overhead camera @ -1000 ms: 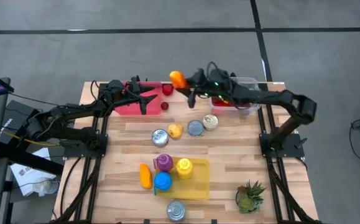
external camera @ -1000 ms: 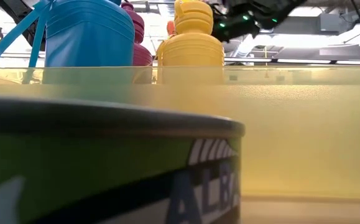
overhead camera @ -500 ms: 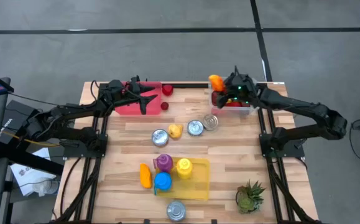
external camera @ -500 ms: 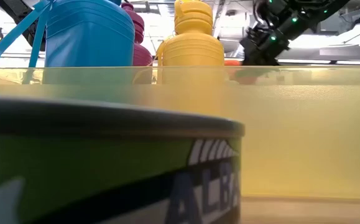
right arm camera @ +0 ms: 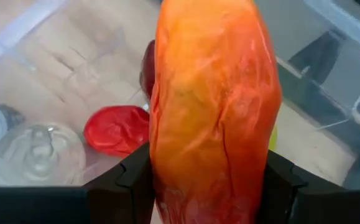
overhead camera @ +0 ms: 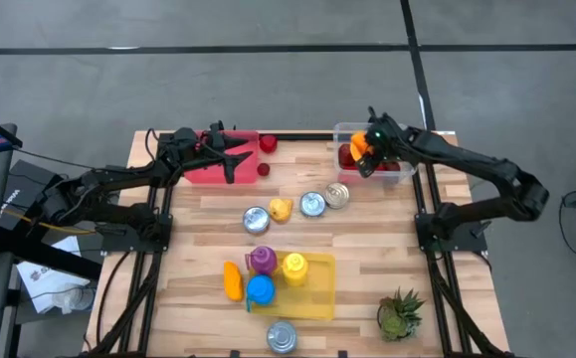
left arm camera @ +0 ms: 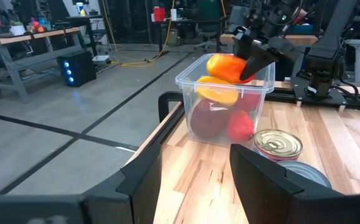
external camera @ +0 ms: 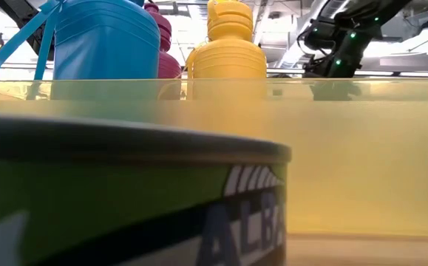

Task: Pick & Place Food Item
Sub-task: Put the top mango into the transparent bin, then put the pomegranate into the transparent bin

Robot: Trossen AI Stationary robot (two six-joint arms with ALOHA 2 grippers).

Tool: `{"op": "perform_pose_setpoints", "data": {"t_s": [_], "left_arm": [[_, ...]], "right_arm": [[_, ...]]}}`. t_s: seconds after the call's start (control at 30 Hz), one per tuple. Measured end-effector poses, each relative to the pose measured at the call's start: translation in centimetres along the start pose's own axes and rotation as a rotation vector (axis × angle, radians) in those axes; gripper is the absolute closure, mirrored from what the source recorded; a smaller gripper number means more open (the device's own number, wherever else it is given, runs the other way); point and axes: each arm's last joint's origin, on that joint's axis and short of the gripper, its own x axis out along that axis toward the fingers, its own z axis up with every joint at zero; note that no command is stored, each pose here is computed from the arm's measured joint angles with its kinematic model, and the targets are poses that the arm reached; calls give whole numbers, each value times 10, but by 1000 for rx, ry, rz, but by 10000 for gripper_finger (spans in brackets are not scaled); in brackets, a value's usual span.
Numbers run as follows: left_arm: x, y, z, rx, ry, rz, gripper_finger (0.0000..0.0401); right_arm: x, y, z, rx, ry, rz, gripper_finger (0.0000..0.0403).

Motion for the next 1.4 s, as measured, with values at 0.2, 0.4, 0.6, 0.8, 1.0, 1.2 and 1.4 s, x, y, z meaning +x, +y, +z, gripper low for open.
{"op": "perform_pose_setpoints", "data": {"t_s": [0.2,0.4,0.6,0.8,1.0,1.2,1.4], "left_arm": [[0,0,0,0,0,0,219],[0,0,0,0,1,0,219],[0,0,0,0,1,0,219],[0,0,0,2,-4,0,219],[0,0,1,4,-9,1,219],[0,-1,1,3,-16,-49,219],[0,-4,-2,-28,20,-70,219]], "right_arm": [[0,2,10,-9,7,12,131],[-15,1,21,6,-19,17,27],[-21,7,25,-14,-45,36,83],[-24,21,32,-100,-143,79,91],[-43,59,44,-199,-597,322,91],[-38,94,12,-225,-1008,495,91],[-24,102,-38,-205,-1141,557,91]]}}
